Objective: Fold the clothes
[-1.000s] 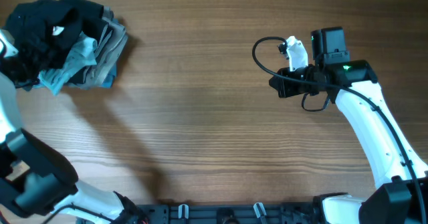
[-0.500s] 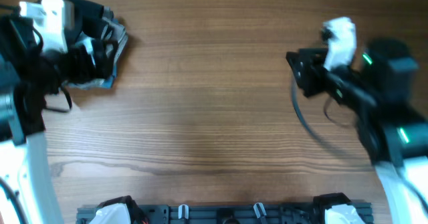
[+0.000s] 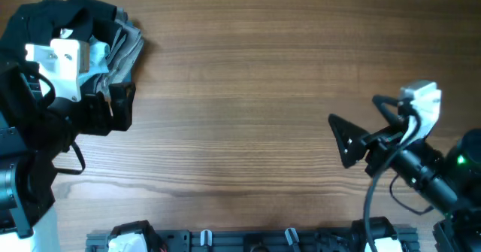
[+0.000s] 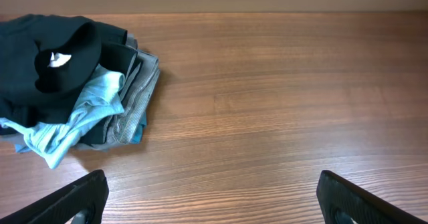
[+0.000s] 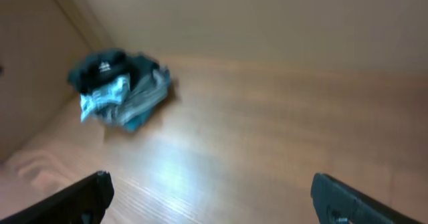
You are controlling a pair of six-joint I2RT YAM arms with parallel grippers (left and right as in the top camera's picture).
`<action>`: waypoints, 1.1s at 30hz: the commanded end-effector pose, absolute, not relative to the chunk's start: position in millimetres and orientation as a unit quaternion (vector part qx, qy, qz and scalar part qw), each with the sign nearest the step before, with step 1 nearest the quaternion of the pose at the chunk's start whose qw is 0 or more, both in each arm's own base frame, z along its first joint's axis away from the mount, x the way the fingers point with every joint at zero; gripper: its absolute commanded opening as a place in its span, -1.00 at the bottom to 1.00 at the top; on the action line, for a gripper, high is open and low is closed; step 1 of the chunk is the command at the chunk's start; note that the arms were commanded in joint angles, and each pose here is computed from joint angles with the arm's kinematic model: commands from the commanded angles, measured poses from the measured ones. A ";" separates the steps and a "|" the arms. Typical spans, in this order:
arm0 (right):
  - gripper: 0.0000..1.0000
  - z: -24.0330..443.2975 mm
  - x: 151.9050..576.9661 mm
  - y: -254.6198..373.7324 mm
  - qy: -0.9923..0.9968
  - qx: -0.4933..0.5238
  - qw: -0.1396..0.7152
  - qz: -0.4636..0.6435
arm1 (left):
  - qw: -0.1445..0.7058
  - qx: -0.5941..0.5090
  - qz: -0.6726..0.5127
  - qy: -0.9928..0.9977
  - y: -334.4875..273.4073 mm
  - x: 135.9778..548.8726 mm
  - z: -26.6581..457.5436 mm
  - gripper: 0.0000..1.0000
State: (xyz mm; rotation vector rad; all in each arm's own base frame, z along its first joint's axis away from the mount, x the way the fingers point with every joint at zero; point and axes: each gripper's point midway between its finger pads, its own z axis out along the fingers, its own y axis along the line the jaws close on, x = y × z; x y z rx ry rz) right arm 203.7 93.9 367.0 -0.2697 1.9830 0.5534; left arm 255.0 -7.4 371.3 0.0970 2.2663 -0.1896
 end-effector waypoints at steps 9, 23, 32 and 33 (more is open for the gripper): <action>0.99 319.2 216.4 68.3 0.750 -0.199 0.627 0.067 | 0.417 0.041 -0.072 0.905 -7.0 256.5 370.1 1.00; 0.99 192.3 227.2 74.5 0.686 -0.190 0.698 0.083 | 0.417 0.041 -0.072 0.905 -7.0 256.5 370.1 1.00; 1.00 179.6 232.9 77.1 0.673 -0.194 0.709 0.085 | 0.417 0.041 -0.072 0.905 -7.0 256.5 370.1 1.00; 0.99 179.6 232.9 77.1 0.673 -0.194 0.709 0.085 | 0.417 0.041 -0.072 0.905 -7.0 256.5 370.1 1.00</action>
